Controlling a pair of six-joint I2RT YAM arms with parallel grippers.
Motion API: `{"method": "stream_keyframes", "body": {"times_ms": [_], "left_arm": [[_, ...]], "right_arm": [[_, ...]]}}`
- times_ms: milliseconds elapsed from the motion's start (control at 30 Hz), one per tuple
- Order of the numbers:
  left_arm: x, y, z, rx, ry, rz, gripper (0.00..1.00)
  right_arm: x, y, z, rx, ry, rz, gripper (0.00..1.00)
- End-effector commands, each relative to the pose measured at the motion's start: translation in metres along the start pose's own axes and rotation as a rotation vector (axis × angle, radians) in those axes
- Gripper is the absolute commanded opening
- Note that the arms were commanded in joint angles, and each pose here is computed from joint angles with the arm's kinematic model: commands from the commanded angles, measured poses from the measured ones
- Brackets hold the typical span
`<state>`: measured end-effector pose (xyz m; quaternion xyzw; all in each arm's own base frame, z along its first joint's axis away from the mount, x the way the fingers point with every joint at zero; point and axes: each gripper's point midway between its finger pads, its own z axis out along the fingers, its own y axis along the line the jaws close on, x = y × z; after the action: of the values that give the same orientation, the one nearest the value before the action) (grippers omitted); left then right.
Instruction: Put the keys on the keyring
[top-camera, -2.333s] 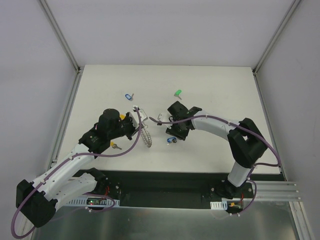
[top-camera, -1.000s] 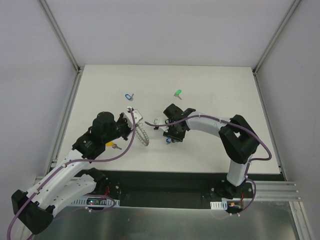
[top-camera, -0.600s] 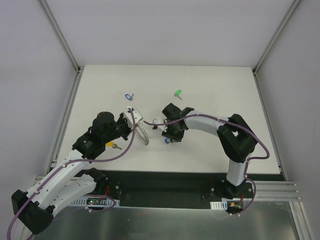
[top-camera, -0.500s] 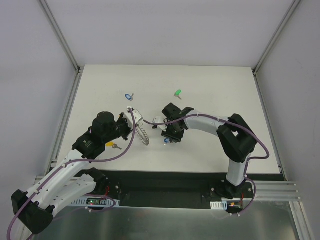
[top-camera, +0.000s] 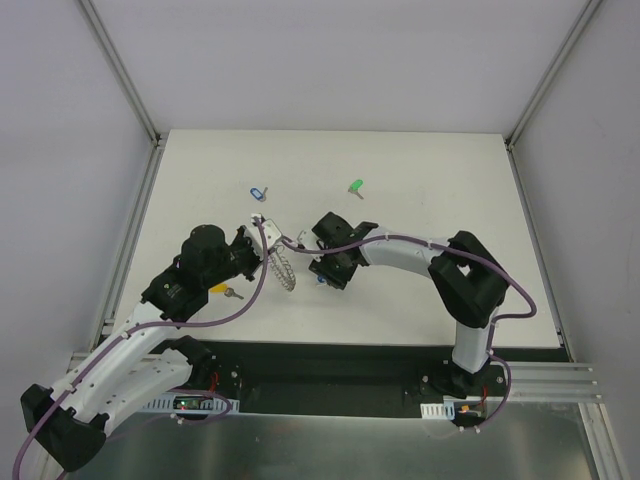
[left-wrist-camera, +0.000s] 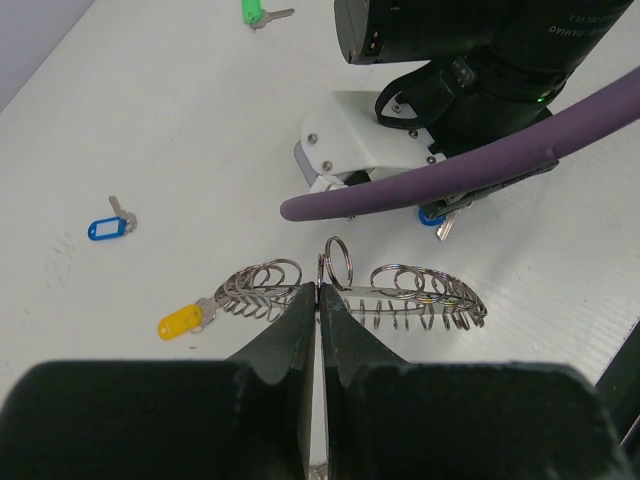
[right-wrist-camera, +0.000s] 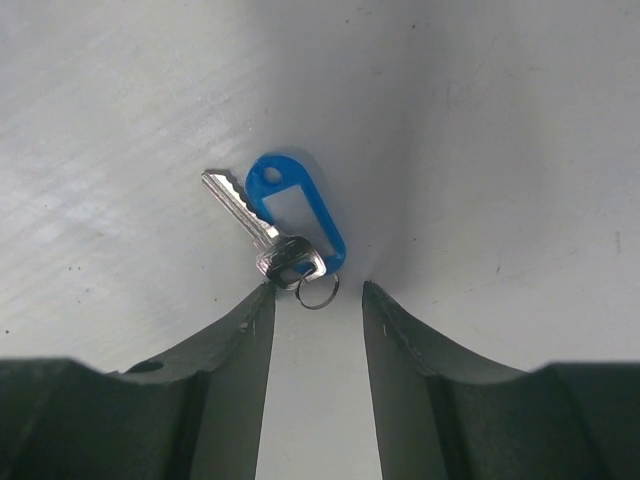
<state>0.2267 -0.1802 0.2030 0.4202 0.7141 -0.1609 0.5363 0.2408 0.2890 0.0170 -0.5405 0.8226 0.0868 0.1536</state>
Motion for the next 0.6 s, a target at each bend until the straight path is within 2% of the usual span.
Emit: {"method": "stream_keyframes", "body": {"times_ms": [0, 567], "left_arm": [[-0.021, 0.008, -0.007, -0.038, -0.067, 0.042, 0.0], [-0.022, 0.009, -0.008, -0.041, -0.07, 0.049, 0.0]], "right_arm": [[-0.024, 0.005, 0.002, 0.021, -0.068, 0.089, 0.43], [-0.016, 0.006, -0.023, -0.01, -0.118, -0.136, 0.4]]}}
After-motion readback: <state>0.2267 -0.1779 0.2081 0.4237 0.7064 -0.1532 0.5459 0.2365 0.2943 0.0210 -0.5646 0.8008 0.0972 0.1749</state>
